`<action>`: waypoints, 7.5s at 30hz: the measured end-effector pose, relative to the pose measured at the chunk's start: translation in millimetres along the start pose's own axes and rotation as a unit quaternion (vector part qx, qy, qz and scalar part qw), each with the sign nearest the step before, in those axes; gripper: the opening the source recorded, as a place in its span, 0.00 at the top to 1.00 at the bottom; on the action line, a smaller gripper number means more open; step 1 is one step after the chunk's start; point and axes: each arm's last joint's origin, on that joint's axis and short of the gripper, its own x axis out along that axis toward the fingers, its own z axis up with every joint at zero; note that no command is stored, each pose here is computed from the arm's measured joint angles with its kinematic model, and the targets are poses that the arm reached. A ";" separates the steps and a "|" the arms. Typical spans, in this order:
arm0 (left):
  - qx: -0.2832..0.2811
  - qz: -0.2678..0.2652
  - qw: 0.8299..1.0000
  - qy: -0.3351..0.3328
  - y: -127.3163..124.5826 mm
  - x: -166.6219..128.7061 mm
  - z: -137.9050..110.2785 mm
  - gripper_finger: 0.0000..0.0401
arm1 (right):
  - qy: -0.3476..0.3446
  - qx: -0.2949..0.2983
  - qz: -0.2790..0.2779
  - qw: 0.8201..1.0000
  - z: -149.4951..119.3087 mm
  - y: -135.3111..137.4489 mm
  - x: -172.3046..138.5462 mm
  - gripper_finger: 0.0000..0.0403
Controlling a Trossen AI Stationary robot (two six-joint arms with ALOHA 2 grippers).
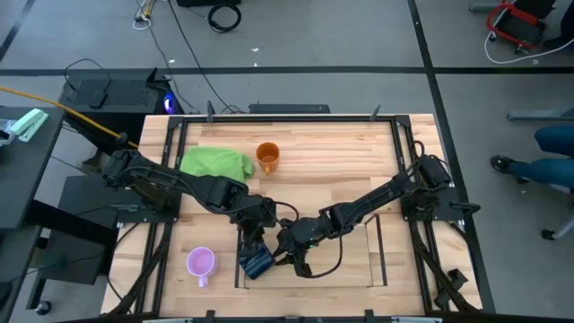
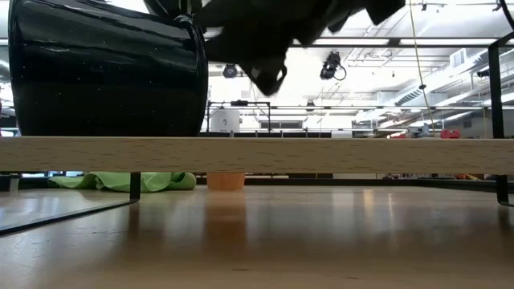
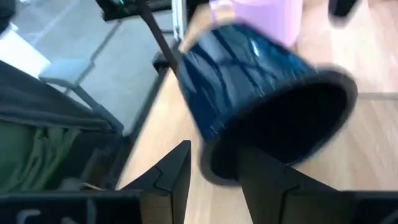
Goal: Stack small to large cups/mugs on shelf
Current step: Put the dark blue mug on the shelf
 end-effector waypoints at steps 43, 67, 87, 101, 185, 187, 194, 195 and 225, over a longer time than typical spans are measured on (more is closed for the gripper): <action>0.006 0.008 1.000 -0.004 0.5 0.2 0.5 0.72 | -0.027 0.011 0.028 0.999 7.4 -11.0 1.1 0.81; 0.006 0.012 1.000 -0.005 0.7 0.2 0.4 0.73 | -0.021 -0.016 0.019 0.999 5.8 -11.7 1.2 0.95; 0.014 0.013 1.000 -0.003 0.8 0.4 0.0 0.73 | -0.017 -0.061 -0.015 0.998 7.0 -1.8 -5.9 0.98; 0.015 0.014 1.000 -0.003 1.0 0.6 0.1 0.72 | -0.015 -0.105 -0.069 0.992 9.7 14.6 -19.1 0.98; 0.047 0.048 0.997 -0.029 2.1 0.1 3.6 0.73 | 0.161 -0.387 -0.283 0.863 -17.6 93.2 -40.2 0.95; 0.047 0.048 0.997 -0.029 2.1 0.1 3.6 0.73 | 0.162 -0.386 -0.278 0.864 -18.0 93.8 -40.1 0.93; 0.047 0.048 0.997 -0.030 2.0 0.0 3.8 0.73 | 0.167 -0.386 -0.256 0.871 -19.8 96.3 -39.8 0.88; 0.047 0.048 0.997 -0.030 2.0 0.1 3.8 0.73 | 0.166 -0.385 -0.256 0.871 -19.7 96.3 -39.7 0.88; 0.058 0.081 0.993 -0.060 29.8 -5.6 16.3 0.73 | 0.130 -0.354 -0.284 0.882 3.9 105.5 -46.6 0.75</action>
